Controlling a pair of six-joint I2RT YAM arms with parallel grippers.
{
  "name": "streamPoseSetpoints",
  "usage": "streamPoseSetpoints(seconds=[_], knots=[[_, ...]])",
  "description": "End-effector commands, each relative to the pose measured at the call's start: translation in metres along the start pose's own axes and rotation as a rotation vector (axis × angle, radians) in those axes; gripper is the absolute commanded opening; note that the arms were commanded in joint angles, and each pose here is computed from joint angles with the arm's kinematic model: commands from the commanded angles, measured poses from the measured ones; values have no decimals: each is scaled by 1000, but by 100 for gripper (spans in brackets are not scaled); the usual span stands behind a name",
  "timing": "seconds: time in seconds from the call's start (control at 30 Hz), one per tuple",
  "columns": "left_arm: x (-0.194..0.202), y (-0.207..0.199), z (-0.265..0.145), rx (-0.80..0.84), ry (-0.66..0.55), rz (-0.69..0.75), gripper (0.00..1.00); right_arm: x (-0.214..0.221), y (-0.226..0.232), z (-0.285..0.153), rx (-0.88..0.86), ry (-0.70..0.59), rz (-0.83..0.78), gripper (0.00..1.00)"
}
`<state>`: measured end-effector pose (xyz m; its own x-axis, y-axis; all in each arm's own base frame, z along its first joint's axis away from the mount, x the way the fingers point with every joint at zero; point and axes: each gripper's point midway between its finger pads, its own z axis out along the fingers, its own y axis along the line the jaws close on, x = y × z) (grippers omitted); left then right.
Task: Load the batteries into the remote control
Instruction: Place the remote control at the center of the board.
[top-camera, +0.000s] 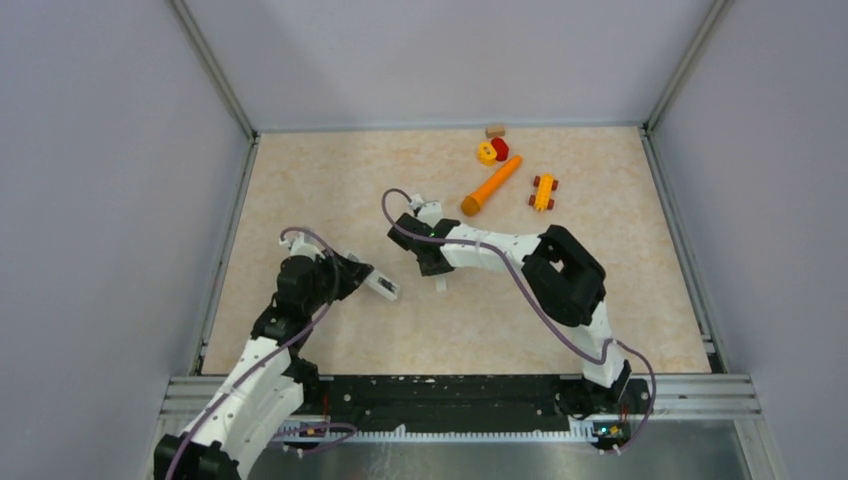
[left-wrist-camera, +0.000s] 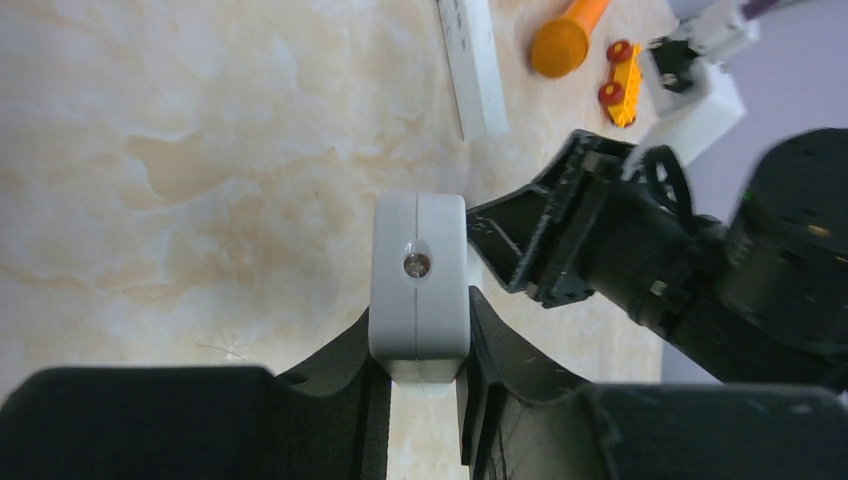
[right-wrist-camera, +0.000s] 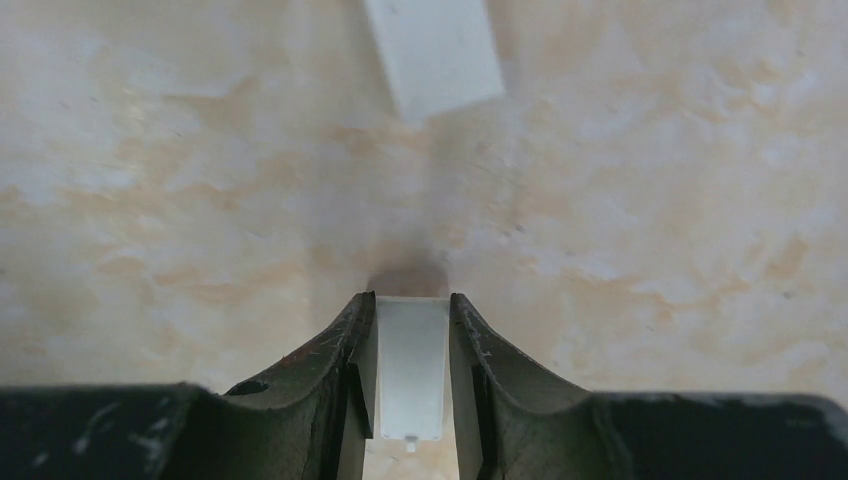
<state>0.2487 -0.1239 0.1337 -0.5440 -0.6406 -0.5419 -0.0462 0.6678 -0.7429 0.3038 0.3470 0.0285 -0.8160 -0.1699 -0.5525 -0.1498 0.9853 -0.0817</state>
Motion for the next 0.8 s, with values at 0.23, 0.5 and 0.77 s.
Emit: streamPoseSetpoints(seconds=[0.23, 0.5, 0.77], knots=[[47, -42, 49, 199, 106, -217, 0, 15, -75, -55, 14, -65, 33, 30], [66, -67, 78, 196, 38, -251, 0, 24, -99, -62, -12, -67, 94, 30], [88, -26, 87, -13, 33, -328, 19, 22, -99, -64, -44, -72, 114, 30]])
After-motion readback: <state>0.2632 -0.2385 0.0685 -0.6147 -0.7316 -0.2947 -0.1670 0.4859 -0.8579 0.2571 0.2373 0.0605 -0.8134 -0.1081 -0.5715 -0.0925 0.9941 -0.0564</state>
